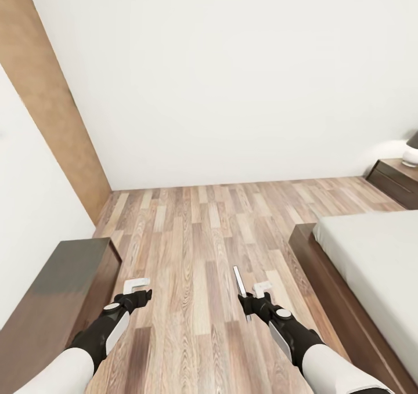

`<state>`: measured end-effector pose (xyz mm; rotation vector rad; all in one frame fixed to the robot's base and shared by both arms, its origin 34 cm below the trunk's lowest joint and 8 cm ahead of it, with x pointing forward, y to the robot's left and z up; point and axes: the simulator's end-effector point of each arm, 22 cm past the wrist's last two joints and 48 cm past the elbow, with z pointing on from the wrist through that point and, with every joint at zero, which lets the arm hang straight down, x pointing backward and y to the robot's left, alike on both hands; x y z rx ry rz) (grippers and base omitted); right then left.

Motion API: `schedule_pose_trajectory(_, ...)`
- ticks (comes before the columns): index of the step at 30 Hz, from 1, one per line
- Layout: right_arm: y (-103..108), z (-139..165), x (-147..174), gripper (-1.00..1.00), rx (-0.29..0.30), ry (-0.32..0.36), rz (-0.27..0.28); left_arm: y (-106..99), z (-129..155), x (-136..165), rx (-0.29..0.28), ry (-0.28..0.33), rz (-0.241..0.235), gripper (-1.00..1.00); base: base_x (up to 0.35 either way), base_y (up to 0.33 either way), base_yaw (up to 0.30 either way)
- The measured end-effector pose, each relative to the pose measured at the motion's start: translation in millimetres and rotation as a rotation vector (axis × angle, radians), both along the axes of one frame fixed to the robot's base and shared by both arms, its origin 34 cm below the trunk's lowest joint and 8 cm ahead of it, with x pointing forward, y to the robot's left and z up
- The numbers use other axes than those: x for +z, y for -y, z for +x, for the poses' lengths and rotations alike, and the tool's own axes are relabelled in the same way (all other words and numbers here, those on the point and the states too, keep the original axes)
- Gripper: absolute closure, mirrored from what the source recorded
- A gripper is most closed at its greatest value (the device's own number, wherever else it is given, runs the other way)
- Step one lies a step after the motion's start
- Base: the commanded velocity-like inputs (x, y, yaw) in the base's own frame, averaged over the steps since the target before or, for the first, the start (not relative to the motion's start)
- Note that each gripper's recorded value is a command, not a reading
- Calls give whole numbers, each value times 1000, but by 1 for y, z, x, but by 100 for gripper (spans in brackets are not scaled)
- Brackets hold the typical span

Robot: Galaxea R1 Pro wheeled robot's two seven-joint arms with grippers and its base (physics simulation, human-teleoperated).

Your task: In the bedroom, move the book from the bed onto either nightstand, and place the two sandals side by side next to the bed.

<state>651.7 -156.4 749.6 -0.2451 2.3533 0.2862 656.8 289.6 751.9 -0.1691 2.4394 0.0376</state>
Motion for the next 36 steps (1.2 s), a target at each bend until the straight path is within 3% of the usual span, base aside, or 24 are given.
schedule_pose_trajectory(7, 2, 1, 0, 100, -6, 2, -4, 0, 0, 0, 0, 0, 0, -100, 336, 0, -17)
schedule_pose_trajectory(23, 2, 1, 1, 100, -8, 5, -9, 0, 0, 1, -4, 0, -3, -100, 337, 0, -225)
schedule_pose_trajectory(36, 4, 2, 2, 100, -9, 9, -10, 1, 0, 1, -4, -3, -4, -100, 338, 0, -113)
